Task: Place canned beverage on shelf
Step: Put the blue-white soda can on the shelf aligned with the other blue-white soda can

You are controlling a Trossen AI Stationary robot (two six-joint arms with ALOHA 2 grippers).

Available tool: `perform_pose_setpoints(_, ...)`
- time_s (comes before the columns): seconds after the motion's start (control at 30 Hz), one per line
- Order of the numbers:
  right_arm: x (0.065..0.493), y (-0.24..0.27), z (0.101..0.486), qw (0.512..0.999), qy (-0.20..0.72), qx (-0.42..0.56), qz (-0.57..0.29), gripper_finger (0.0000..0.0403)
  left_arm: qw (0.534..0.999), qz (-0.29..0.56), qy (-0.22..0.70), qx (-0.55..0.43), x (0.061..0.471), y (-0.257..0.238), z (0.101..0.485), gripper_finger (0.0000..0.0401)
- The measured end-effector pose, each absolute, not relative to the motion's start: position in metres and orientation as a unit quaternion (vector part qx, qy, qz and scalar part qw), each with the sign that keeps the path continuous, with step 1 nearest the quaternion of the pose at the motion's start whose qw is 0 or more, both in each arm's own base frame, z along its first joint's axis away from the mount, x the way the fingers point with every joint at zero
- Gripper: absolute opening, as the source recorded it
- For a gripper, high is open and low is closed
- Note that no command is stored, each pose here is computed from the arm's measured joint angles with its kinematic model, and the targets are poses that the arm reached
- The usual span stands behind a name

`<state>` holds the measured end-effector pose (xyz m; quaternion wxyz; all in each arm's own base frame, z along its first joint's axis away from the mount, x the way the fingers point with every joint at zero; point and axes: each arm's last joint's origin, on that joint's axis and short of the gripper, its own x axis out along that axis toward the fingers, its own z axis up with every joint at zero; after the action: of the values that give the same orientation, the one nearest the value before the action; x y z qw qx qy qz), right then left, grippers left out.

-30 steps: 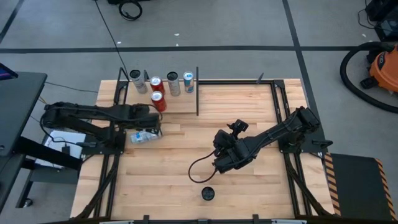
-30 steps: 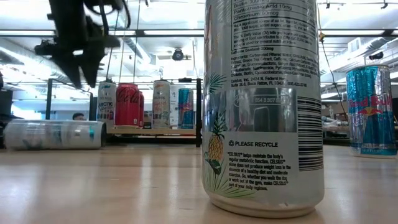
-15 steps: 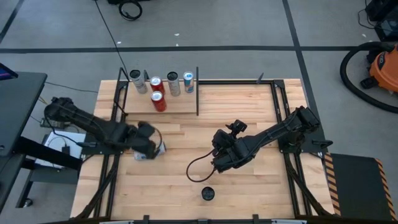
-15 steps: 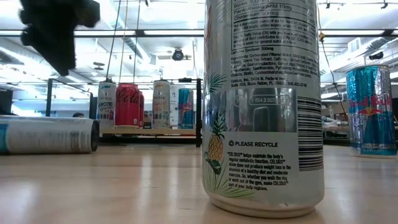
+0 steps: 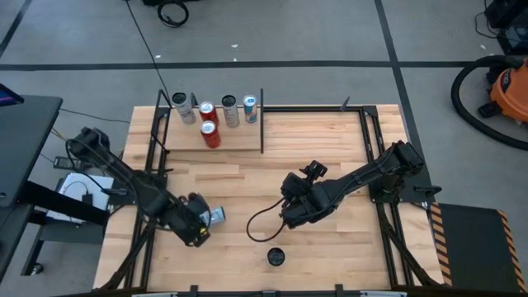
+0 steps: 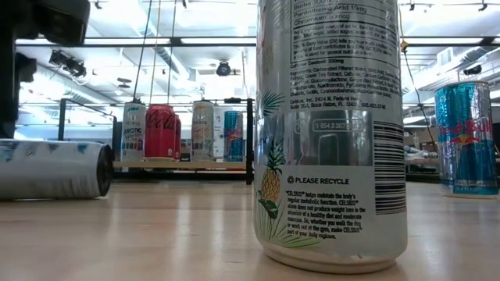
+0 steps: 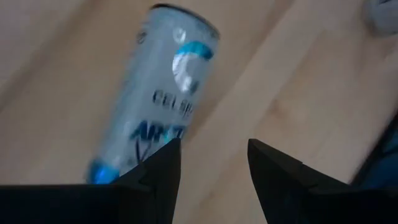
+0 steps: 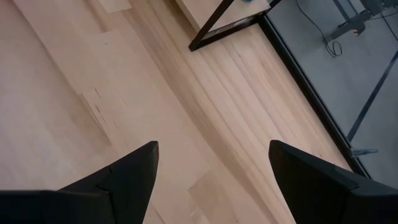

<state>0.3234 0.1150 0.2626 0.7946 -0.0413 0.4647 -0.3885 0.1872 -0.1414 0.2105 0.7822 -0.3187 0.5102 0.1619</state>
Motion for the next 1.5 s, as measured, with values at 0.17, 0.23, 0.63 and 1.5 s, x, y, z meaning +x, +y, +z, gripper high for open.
perform_pose_setpoints(0.17,0.324,0.113,0.263,0.794,0.464,-0.043,-0.390,0.0313,0.791,0.139,0.498,-0.326,0.193,-0.146,0.204,0.0185)
perform_pose_setpoints(0.23,0.325,0.111,0.263,0.793,0.464,-0.042,-0.393,0.0313,0.793,0.134,0.499,-0.324,0.194,-0.147,0.202,0.0185)
perform_pose_setpoints(0.63,0.327,0.107,0.263,0.790,0.468,-0.048,-0.392,0.0313,0.770,0.096,0.531,-0.340,0.209,-0.170,0.177,0.0186)
perform_pose_setpoints(1.5,0.328,0.107,0.263,0.793,0.464,-0.046,-0.392,0.0313,0.808,0.048,0.435,-0.395,0.206,-0.160,0.221,0.0185)
